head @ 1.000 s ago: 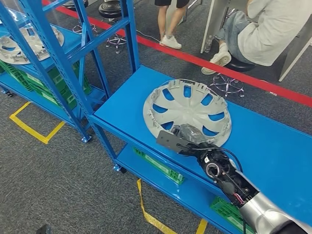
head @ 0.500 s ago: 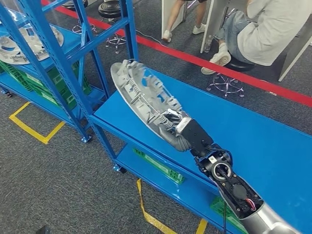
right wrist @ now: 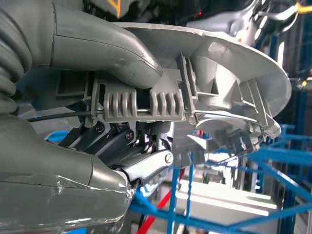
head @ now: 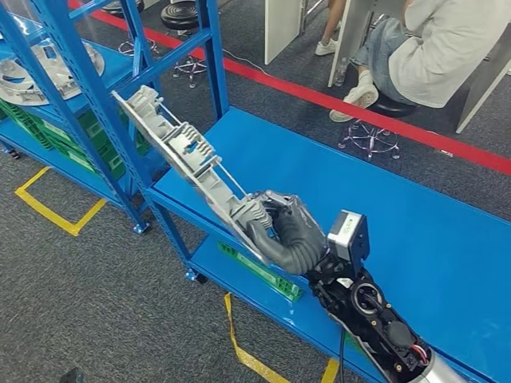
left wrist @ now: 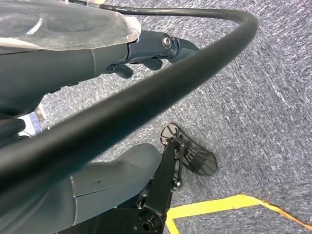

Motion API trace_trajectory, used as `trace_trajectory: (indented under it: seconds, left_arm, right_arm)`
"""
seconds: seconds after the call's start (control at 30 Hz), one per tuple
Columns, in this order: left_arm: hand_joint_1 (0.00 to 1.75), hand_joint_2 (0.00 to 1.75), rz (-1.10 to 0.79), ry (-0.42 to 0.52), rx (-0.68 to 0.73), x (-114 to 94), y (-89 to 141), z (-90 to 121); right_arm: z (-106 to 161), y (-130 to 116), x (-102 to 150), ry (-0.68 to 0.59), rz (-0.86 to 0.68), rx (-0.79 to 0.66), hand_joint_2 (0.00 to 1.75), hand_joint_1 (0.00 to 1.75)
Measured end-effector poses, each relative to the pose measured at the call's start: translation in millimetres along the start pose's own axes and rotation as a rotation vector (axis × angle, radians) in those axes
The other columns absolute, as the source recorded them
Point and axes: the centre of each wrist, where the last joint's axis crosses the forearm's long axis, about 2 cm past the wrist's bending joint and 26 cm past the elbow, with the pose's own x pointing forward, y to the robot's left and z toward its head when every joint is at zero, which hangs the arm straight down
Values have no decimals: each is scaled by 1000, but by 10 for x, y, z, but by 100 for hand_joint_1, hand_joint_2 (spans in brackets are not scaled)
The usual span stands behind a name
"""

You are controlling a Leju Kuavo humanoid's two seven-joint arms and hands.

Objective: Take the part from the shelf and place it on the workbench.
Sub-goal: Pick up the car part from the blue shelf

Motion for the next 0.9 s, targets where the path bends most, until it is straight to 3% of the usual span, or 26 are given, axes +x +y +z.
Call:
trace_trajectory:
  seconds: [0.5,0.9]
  left_arm:
    - [0,175,4,-4,4,15,-2,-2]
    - [0,175,12,-5,15,25,10,-3]
  right_arm:
    - [-168,657,-69,-94,-231,258,175,171]
    - [-297,883,-122,-93,-270,351,175,171]
